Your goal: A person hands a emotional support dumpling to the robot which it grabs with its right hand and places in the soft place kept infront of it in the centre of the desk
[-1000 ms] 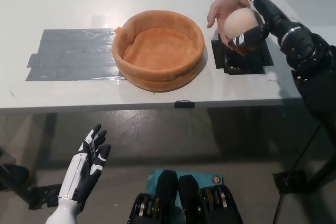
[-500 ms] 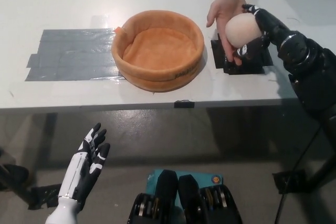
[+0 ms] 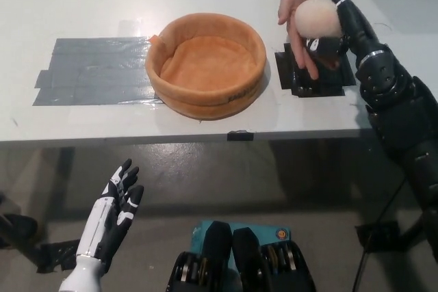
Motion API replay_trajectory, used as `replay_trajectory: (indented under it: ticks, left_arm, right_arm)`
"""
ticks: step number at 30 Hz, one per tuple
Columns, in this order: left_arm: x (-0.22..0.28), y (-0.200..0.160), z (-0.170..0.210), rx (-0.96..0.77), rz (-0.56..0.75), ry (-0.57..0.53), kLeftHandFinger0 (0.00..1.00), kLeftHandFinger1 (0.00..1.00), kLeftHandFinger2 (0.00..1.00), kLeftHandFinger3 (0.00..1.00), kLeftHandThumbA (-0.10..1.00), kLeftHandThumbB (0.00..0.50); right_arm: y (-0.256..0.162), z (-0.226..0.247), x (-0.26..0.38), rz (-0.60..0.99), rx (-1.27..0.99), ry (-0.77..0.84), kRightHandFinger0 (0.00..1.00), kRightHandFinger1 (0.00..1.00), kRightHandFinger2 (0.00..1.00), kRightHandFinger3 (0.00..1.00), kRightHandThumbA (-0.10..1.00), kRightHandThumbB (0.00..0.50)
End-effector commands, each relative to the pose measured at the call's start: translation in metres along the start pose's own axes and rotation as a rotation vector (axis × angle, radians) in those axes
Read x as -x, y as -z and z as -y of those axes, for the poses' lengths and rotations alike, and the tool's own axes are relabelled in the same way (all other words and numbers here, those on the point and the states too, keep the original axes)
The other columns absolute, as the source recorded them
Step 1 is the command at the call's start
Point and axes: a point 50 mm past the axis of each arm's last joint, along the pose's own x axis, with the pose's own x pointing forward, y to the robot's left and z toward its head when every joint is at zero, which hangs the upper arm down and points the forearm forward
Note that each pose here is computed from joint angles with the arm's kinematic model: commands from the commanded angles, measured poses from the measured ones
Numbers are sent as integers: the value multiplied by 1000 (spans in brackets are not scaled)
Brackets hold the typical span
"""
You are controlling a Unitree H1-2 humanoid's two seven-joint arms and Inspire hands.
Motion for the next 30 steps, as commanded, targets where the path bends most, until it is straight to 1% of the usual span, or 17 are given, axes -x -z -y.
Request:
replay_trajectory:
  ticks: [1, 2, 3, 5, 6, 9, 11, 13, 15, 16, 18, 20, 25, 27, 28, 29, 30]
  left_arm:
    - [-5, -14, -4, 6, 59, -12, 1000, 1000, 1000, 1000, 838, 55]
    - [-6, -14, -4, 9, 59, -14, 1000, 1000, 1000, 1000, 837, 56]
    - [-6, -13, -5, 2, 61, -13, 1000, 1000, 1000, 1000, 838, 53]
    - [-6, -13, -5, -5, 62, -12, 1000, 1000, 1000, 1000, 845, 49]
    - [-6, -13, -5, -3, 60, -11, 1000, 1000, 1000, 1000, 849, 54]
    - [-6, -12, -5, -7, 62, -11, 1000, 1000, 1000, 1000, 851, 45]
    - [-6, -12, -5, -6, 61, -10, 1000, 1000, 1000, 1000, 852, 45]
    - [-7, -13, -6, 1, 61, -13, 1000, 1000, 1000, 1000, 844, 38]
    - [-7, -13, -6, 1, 61, -12, 1000, 1000, 1000, 1000, 840, 29]
    - [-7, -13, -6, 2, 59, -11, 1000, 1000, 1000, 1000, 840, 28]
    - [-7, -12, -6, 3, 58, -12, 1000, 1000, 1000, 1000, 837, 23]
    - [-6, -12, -5, 4, 58, -16, 1000, 1000, 1000, 1000, 834, 24]
    - [-5, -11, -4, -1, 54, -8, 1000, 1000, 1000, 1000, 845, 39]
    - [-6, -12, -3, -2, 57, -9, 1000, 1000, 1000, 1000, 847, 41]
    - [-6, -12, -3, -1, 57, -9, 1000, 1000, 1000, 1000, 847, 41]
    - [-7, -13, -3, -2, 59, -8, 1000, 1000, 1000, 1000, 848, 36]
    - [-7, -13, -4, -2, 59, -6, 1000, 1000, 1000, 1000, 848, 35]
  right_arm:
    - [-36, 23, -9, 173, -162, 114, 0, 462, 853, 798, -100, 112]
    - [-38, 24, -9, 168, -215, 110, 0, 457, 841, 783, -100, 111]
    - [-38, 24, -10, 122, -377, 85, 40, 486, 803, 693, -100, 102]
    - [-38, 25, -11, 98, -556, 61, 105, 524, 796, 624, -100, 94]
    - [-38, 25, -12, 62, -713, 65, 121, 495, 747, 545, -100, 134]
    - [-38, 25, -12, 36, -844, 66, 11, 363, 651, 472, -100, 124]
    - [-41, 25, -12, 36, -885, 63, 0, 321, 676, 557, -100, 116]
    - [-55, 29, -12, 82, -921, 46, 0, 292, 740, 750, -100, 106]
    - [-65, 33, -13, 104, -923, 34, 0, 314, 758, 795, -100, 119]
    - [-72, 35, -13, 114, -919, 35, 0, 323, 764, 910, -100, 149]
    - [-84, 37, -14, 140, -905, 33, 0, 278, 677, 654, -100, 158]
    - [-97, 38, -14, 185, -867, 12, 0, 282, 649, 495, -100, 147]
    - [-133, 34, -16, 268, -782, -27, 0, 358, 771, 363, -100, 135]
    - [-148, 29, -18, 296, -687, -41, 0, 346, 829, 394, -100, 120]
    - [-153, 26, -19, 299, -651, -48, 0, 340, 763, 384, -100, 118]
    - [-162, 22, -20, 302, -605, -56, 0, 322, 490, 326, -100, 125]
    - [-166, 19, -21, 301, -574, -56, 0, 322, 457, 315, -100, 128]
